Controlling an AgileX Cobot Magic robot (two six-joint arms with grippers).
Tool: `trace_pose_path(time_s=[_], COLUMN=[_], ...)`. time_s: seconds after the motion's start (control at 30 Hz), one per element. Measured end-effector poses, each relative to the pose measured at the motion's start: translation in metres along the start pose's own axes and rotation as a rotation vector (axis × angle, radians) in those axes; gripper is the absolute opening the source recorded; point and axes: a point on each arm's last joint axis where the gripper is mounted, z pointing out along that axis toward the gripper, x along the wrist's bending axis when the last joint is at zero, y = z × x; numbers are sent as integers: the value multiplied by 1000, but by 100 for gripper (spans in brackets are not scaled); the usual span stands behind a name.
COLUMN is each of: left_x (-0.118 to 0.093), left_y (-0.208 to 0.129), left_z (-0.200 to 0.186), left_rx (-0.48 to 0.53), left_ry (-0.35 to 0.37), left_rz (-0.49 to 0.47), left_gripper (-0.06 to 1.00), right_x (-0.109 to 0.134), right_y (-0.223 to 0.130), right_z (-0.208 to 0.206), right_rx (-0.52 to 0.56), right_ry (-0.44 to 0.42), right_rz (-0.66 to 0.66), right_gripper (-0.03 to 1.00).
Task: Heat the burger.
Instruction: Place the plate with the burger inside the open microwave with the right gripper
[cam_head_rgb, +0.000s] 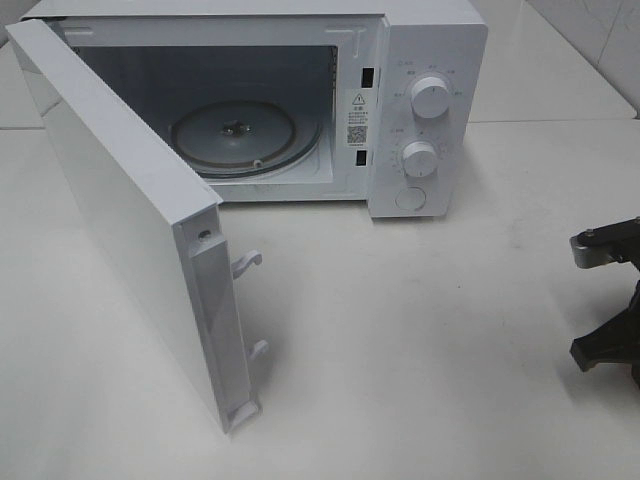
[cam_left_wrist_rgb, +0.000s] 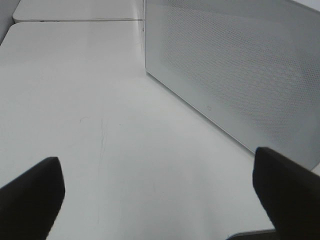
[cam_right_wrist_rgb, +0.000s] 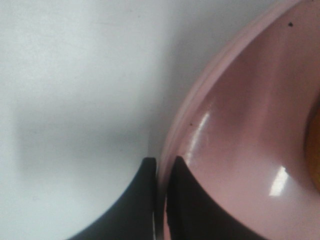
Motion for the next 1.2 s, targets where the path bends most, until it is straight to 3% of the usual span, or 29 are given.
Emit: trace_pose_path(time_s=[0.67, 0.97, 1.2], left_x=[0, 0, 0], left_y=[0, 0, 0], left_z=[0, 0, 0], left_rx=[0, 0, 0], left_ry=[0, 0, 0], left_rz=[0, 0, 0], left_gripper=[94, 94, 94], right_x=[23, 38, 46], right_y=[-7, -14, -23], right_z=[-19, -26, -45], right_rx=[-31, -15, -73], right_ry=[-212, -256, -264], right_rz=[-70, -153, -194], right_gripper=[3, 3, 3])
